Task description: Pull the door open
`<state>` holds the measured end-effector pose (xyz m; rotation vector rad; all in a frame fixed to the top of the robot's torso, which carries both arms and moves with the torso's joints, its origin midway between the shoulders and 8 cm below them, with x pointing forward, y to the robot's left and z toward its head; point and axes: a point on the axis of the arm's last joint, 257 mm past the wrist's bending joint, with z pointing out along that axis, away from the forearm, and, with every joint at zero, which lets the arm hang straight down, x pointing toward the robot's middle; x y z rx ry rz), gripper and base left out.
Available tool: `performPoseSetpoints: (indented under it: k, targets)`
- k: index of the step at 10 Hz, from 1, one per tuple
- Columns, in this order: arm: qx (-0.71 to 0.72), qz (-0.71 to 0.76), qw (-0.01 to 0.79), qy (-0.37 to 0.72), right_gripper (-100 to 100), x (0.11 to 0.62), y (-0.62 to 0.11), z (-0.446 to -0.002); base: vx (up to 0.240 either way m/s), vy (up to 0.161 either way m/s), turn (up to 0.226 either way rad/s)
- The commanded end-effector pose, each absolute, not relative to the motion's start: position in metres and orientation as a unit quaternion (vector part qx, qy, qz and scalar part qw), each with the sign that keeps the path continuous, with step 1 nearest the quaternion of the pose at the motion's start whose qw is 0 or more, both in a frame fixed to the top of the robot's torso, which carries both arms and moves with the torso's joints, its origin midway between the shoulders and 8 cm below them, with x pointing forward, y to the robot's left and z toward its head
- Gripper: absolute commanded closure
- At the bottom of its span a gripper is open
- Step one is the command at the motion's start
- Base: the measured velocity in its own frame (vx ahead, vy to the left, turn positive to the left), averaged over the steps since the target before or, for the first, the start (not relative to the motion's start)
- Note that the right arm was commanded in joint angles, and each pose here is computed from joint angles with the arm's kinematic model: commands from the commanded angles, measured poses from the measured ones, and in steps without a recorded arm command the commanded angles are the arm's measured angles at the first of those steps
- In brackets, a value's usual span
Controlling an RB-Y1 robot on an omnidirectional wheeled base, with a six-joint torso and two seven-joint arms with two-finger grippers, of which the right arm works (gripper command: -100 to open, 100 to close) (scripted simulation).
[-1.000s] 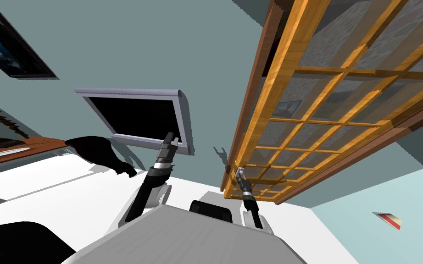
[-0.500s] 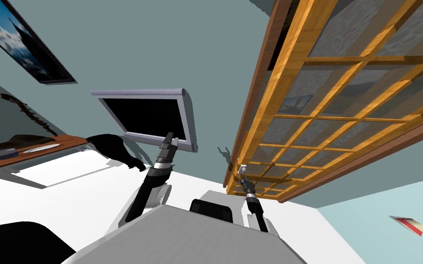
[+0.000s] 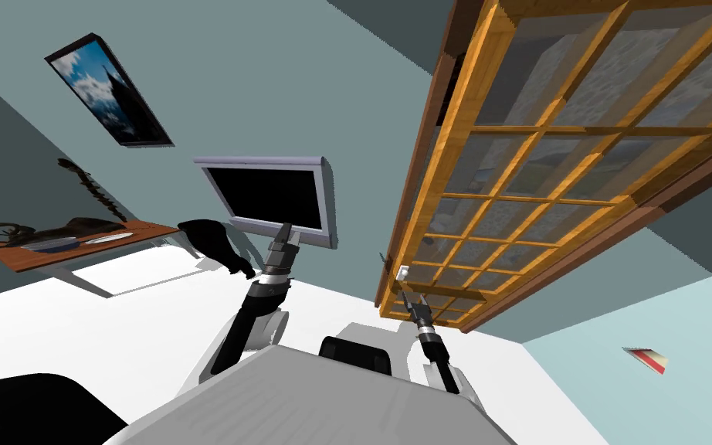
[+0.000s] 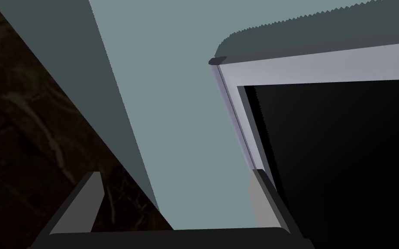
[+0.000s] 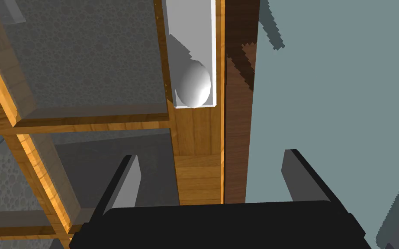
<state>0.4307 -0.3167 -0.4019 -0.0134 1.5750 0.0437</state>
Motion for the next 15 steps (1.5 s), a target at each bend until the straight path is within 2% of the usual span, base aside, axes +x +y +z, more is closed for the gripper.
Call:
performPoseSetpoints:
  k: [1, 8, 10, 11, 15]
  targets:
    - [-0.006, 0.02, 0.705, 0.709, -100, 0.431, -0.317, -0.402, -0.088, -0.055, 0.007]
    - [0.026, -0.016, 0.707, 0.707, -100, 0.391, -0.389, -0.404, 0.193, 0.034, 0.122]
    - [0.026, -0.016, 0.707, 0.706, -100, 0.391, -0.389, -0.403, 0.147, 0.015, 0.055]
    - [0.026, -0.016, 0.707, 0.706, 100, 0.391, -0.389, -0.403, -0.008, -0.001, -0.009]
    - [0.026, -0.016, 0.707, 0.706, 100, 0.391, -0.389, -0.403, -0.02, -0.003, 0.002]
